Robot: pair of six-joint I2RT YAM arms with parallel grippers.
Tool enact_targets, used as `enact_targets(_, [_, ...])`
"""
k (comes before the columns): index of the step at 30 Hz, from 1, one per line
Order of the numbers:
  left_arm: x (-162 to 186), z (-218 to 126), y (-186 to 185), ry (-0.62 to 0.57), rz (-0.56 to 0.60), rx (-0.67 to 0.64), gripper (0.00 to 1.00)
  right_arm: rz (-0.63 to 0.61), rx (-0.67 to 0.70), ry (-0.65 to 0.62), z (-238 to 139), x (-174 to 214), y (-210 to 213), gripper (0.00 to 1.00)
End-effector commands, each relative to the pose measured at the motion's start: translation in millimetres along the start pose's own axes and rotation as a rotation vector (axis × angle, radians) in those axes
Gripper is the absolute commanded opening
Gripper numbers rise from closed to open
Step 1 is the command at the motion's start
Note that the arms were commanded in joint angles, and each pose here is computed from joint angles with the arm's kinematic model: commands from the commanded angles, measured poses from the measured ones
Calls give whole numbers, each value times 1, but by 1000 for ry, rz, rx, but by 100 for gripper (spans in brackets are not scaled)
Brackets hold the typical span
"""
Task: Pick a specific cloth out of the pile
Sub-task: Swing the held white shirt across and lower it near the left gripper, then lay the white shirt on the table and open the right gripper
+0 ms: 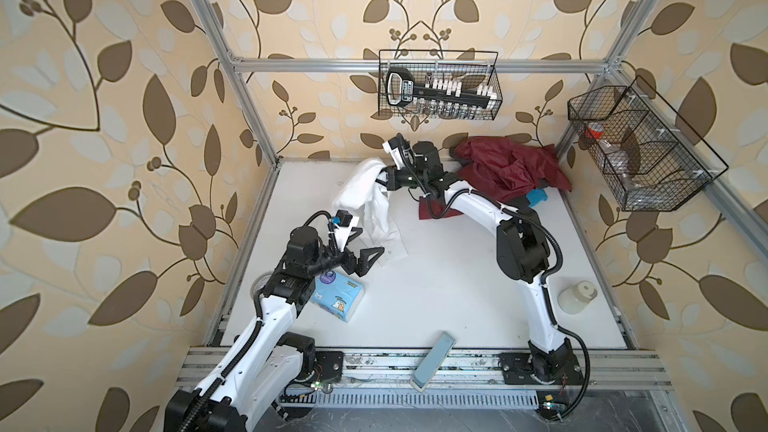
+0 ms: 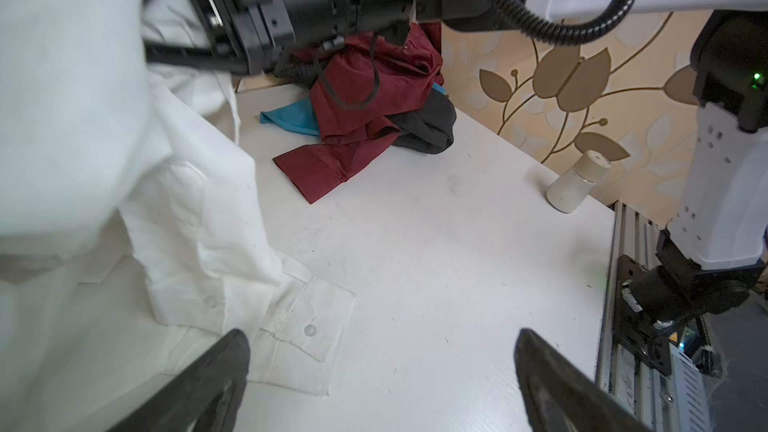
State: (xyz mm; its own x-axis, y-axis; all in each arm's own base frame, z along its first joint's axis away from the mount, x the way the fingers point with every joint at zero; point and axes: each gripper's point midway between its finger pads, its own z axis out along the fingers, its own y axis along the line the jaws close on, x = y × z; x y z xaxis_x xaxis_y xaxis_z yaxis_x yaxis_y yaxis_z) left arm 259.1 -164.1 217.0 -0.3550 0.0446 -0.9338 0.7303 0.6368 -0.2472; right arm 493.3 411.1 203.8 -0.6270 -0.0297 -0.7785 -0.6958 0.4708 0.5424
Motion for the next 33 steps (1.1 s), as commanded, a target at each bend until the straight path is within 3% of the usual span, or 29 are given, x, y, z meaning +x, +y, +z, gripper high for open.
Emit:
enact_targets(1, [-10,-1,-3,-18,36,2,99,-71,18,-25,-28,-18,20,18])
enact_targets(8, [-10,-1,-4,-17,36,4,99,-10,123,181,-13,62,-19,37])
enact_targets(11, [-9,-1,-3,-14,34,2,99,-16,180,276,-9,95,-28,51])
enact_targets(16, [-9,-1,-4,-14,34,3,99,-2,286,416,-7,147,-48,61])
enact_targets(21, [-10,-1,-4,-15,36,6,99,23,332,485,1,183,-57,59])
enact_targets(26, [-9,-1,-4,-14,35,6,99,41,336,559,26,214,-60,44])
enact_targets(33, [-10,-2,-5,-18,39,6,99,78,308,514,73,203,-66,40])
